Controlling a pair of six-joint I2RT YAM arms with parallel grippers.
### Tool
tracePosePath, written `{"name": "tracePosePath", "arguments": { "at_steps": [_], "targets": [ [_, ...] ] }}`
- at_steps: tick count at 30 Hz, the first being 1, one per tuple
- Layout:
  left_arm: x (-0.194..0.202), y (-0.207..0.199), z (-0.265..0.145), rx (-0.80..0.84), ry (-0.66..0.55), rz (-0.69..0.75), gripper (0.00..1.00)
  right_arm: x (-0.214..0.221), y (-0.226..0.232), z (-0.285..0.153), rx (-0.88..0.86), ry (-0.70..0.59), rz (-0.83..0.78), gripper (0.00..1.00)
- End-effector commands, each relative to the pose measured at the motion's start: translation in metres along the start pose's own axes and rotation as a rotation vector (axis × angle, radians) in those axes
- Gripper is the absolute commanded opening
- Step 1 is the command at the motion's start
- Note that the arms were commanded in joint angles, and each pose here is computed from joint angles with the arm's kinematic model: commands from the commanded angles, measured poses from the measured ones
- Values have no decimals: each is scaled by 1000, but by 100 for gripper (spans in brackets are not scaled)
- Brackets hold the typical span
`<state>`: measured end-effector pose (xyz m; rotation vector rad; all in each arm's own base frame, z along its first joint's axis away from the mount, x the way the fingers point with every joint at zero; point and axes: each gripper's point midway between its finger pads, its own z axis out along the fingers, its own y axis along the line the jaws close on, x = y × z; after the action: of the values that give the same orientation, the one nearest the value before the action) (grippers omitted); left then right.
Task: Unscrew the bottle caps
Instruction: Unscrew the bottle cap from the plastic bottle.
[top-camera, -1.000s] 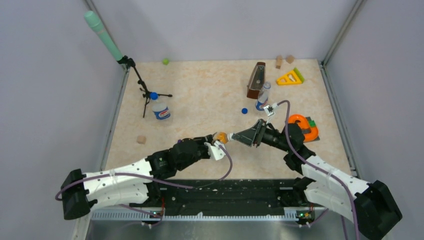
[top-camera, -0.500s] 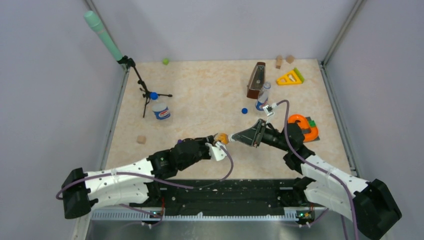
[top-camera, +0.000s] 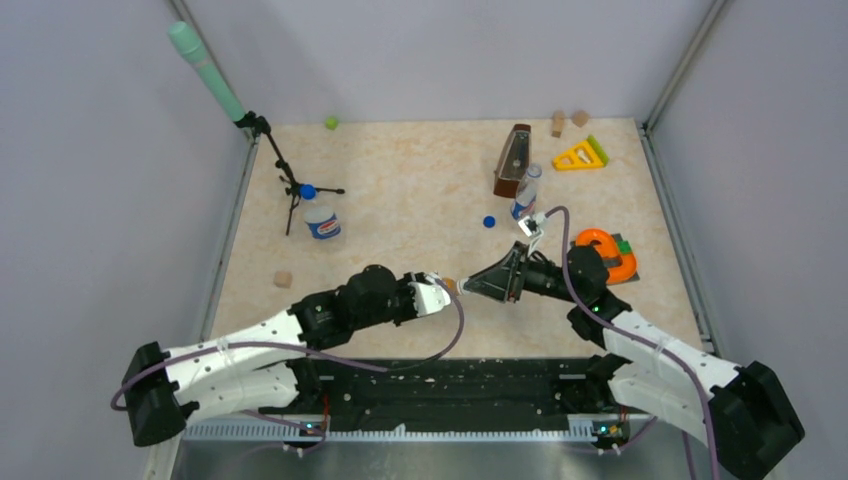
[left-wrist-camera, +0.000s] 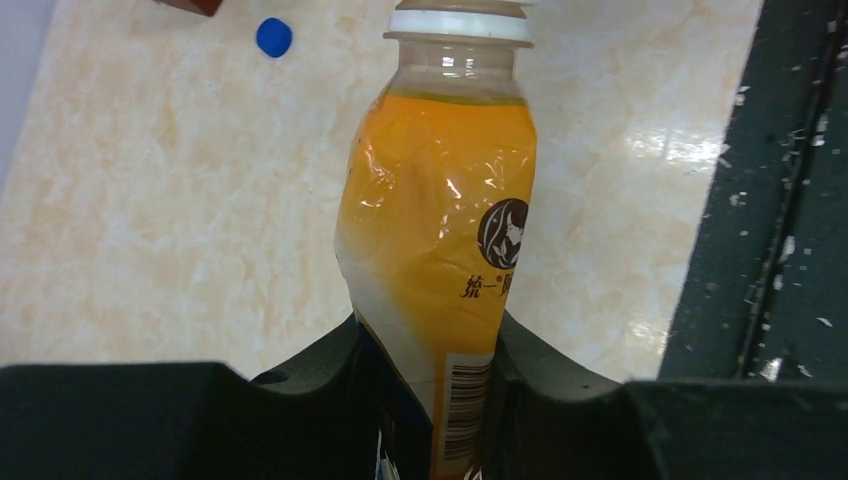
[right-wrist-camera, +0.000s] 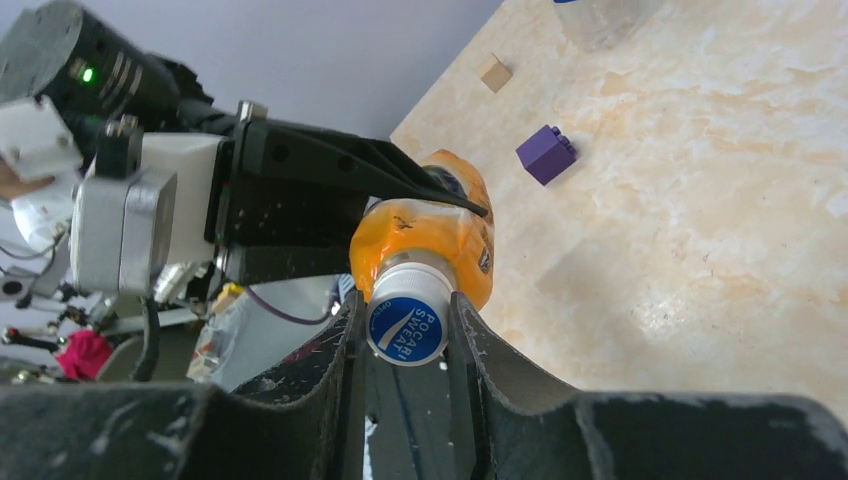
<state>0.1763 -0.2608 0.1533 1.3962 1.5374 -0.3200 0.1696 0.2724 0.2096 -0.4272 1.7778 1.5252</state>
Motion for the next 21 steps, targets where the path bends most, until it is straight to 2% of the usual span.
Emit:
{"name": "tracePosePath", "arguments": {
  "at_steps": [1, 6, 10, 13, 15, 17, 18, 21],
  "targets": [
    [-43, -9, -8, 165, -150, -127, 0, -3, 22, -1, -95, 30, -146, 0],
    [-50, -17, -15, 303, -189, -200, 0, 6, 28, -4, -147, 72, -190, 0],
    [-51, -25, -16, 401, -154, -244, 0, 10, 26, -5, -148, 101, -234, 0],
    [-48, -30, -14, 462, -109, -274, 0, 11, 26, -6, -145, 115, -257, 4],
    [-46, -31, -12, 470, -79, -287, 0, 10, 24, -5, -128, 116, -263, 14],
    [-42, -29, -9, 460, -63, -283, 0, 7, 23, -5, -115, 106, -263, 35],
    [-40, -26, -7, 439, -52, -281, 0, 5, 23, -5, -107, 93, -256, 43],
    [-27, -12, 0, 339, -25, -254, 0, -12, 20, -5, -32, 11, -205, 52]
  ]
}}
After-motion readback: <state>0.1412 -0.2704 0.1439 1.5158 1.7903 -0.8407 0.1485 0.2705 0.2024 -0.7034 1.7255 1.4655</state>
